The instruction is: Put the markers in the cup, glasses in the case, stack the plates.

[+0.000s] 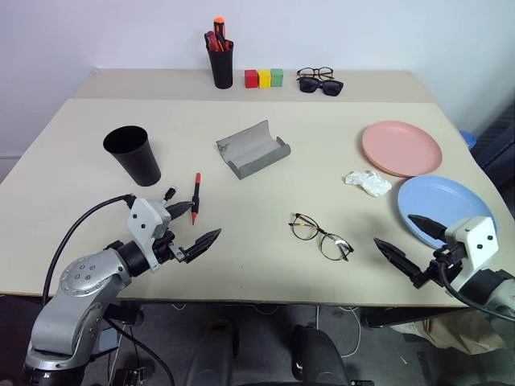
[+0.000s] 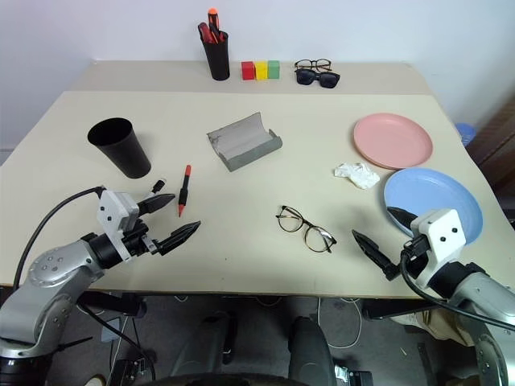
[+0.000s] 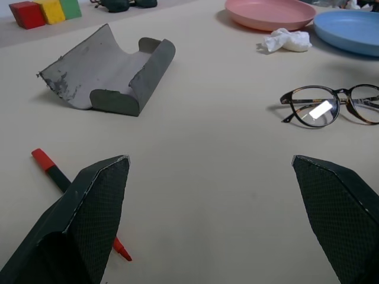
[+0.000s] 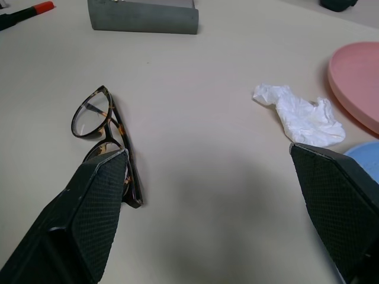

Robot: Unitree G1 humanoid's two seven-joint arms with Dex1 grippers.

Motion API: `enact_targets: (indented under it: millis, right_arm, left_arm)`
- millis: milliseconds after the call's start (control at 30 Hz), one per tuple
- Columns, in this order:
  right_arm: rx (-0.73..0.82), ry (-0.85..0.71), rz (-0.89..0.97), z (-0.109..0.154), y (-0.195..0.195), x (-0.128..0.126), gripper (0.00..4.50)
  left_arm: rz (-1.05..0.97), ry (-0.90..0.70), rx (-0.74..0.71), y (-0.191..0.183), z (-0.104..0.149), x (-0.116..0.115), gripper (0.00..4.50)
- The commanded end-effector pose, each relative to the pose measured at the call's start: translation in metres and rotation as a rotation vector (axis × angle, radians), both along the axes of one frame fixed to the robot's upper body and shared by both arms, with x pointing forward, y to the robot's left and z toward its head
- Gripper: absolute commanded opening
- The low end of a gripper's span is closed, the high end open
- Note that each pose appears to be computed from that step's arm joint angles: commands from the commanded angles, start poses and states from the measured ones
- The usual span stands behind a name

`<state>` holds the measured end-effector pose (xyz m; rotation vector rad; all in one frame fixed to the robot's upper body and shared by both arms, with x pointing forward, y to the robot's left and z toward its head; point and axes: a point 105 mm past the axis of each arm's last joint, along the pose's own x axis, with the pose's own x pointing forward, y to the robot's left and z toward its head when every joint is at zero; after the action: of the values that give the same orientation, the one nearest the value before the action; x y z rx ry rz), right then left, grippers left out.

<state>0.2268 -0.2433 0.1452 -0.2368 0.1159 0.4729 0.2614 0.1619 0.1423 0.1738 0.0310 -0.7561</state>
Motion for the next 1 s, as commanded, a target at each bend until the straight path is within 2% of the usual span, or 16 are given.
enact_targets:
  millis: [33, 567, 800, 1000]
  right_arm:
    - [-0.015, -0.022, 0.013, 0.003, -0.001, 0.000, 4.46]
    - [-0.015, -0.031, 0.098, 0.001, 0.011, 0.011, 4.46]
    - [-0.019, -0.046, 0.132, 0.010, 0.021, 0.019, 4.46]
    - [-0.022, -0.040, 0.144, 0.009, 0.022, 0.022, 4.46]
  left_arm:
    - [-0.020, -0.049, -0.002, -0.007, 0.010, -0.003, 4.50]
    - [0.008, -0.062, -0.020, -0.016, 0.013, 0.002, 4.50]
    - [0.022, -0.079, -0.018, -0.018, 0.014, 0.004, 4.50]
    - [0.097, -0.090, -0.021, -0.012, 0.017, 0.011, 4.50]
